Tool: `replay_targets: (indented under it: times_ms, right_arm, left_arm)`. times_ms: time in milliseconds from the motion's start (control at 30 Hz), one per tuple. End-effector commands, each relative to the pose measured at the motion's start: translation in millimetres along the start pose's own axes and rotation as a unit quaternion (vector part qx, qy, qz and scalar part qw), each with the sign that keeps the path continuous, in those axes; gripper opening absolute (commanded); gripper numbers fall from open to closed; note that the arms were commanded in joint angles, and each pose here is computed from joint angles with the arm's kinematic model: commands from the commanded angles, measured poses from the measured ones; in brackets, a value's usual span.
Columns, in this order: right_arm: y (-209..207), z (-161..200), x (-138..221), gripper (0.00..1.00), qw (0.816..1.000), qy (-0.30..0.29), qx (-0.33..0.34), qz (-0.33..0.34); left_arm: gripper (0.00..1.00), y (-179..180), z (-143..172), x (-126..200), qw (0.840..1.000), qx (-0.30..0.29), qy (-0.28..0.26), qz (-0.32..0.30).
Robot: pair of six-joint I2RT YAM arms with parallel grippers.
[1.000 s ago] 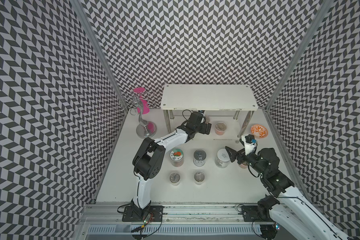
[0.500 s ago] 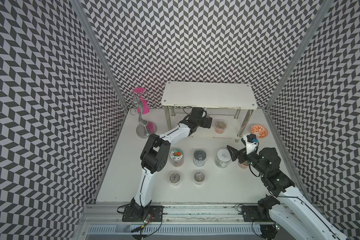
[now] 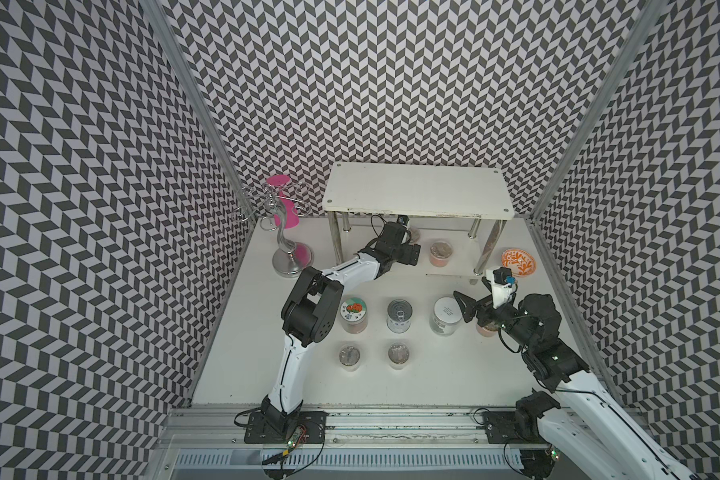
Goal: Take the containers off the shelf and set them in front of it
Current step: 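Pick up a container from the shelf.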
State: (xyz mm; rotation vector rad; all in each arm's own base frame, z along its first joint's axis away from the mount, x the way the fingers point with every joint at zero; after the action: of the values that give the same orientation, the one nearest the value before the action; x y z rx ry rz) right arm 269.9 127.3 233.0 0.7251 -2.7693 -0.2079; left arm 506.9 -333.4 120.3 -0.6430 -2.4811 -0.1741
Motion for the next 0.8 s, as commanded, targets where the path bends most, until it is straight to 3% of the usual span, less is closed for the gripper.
replay_targets:
  times_ms: [0,767]
  right_arm:
    - [2.9,-19.4,2.4,1.00,1.000,-0.028,0.004,-0.006]
    - [0.7,-14.6,0.7,1.00,1.000,-0.023,0.000,-0.007]
  left_arm:
    - [0.97,-2.2,-26.8,17.6,0.998,0.016,-0.059,-0.001]
    - [0.97,-5.1,-55.5,-3.6,0.995,0.001,-0.100,0.001]
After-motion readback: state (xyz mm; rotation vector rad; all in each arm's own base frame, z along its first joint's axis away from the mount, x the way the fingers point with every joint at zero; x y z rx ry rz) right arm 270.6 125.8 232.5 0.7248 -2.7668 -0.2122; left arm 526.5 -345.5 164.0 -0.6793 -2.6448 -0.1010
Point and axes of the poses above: each gripper's point midway between its finger pads, its own x axis back along the fingers, its own y axis along the line the jaws close on, z = x × y, the point moved 1 cm from there along x, back along the fingers, and after that the axes turned 6 degrees about -x, right-handed, at the moved point
